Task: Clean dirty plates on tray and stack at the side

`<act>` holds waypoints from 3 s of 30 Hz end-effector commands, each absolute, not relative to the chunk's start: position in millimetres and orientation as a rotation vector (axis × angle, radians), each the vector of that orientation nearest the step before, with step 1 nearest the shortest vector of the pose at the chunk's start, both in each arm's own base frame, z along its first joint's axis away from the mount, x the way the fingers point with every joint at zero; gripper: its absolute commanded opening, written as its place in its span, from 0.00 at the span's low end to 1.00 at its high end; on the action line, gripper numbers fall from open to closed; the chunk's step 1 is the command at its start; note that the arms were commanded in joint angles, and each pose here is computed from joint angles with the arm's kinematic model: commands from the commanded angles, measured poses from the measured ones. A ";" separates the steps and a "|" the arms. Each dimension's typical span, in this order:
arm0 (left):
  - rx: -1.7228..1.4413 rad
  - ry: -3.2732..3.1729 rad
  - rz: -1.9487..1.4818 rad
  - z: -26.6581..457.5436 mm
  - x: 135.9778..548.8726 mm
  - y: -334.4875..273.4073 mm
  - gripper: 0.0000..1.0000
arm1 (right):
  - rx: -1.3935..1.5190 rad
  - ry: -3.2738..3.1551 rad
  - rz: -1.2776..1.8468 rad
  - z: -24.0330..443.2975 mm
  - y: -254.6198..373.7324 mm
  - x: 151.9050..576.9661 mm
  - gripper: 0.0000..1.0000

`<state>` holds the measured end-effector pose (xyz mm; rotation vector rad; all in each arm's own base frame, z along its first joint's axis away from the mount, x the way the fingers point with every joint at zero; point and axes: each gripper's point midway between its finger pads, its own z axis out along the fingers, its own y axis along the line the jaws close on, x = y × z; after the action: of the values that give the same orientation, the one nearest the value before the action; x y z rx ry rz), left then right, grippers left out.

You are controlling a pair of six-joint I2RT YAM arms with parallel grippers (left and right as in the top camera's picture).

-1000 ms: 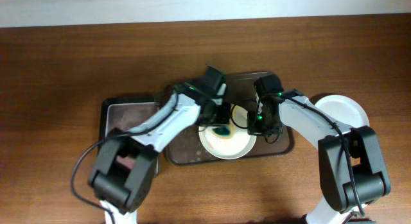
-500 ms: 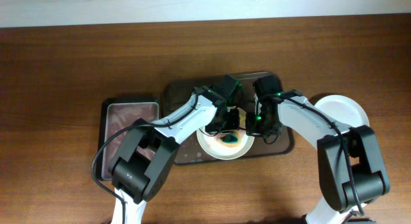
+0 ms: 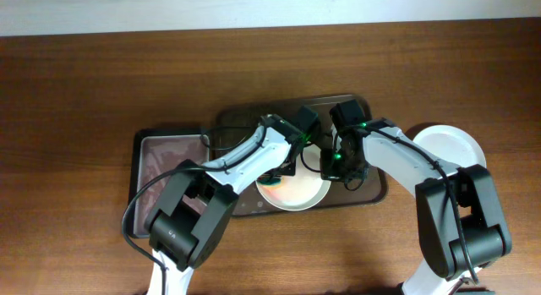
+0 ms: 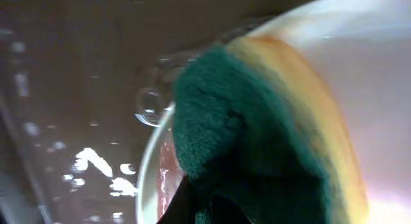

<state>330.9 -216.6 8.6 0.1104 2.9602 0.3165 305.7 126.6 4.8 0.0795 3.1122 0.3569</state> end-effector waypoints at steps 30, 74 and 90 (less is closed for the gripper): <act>-0.338 2.982 0.379 161.5 322.0 -30.9 0.00 | -0.164 2.925 -0.205 67.4 89.2 315.2 0.04; -0.401 3.033 0.169 74.7 307.2 -19.6 0.00 | -0.602 1.988 -0.869 285.4 164.4 288.3 0.04; -0.400 3.057 0.181 74.5 301.2 -18.7 0.00 | -0.325 2.539 -0.339 199.0 154.3 302.6 0.04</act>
<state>302.6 -18.7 68.6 -0.4159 3.0654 0.1982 304.2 148.9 231.3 -0.4537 2.2593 -0.7048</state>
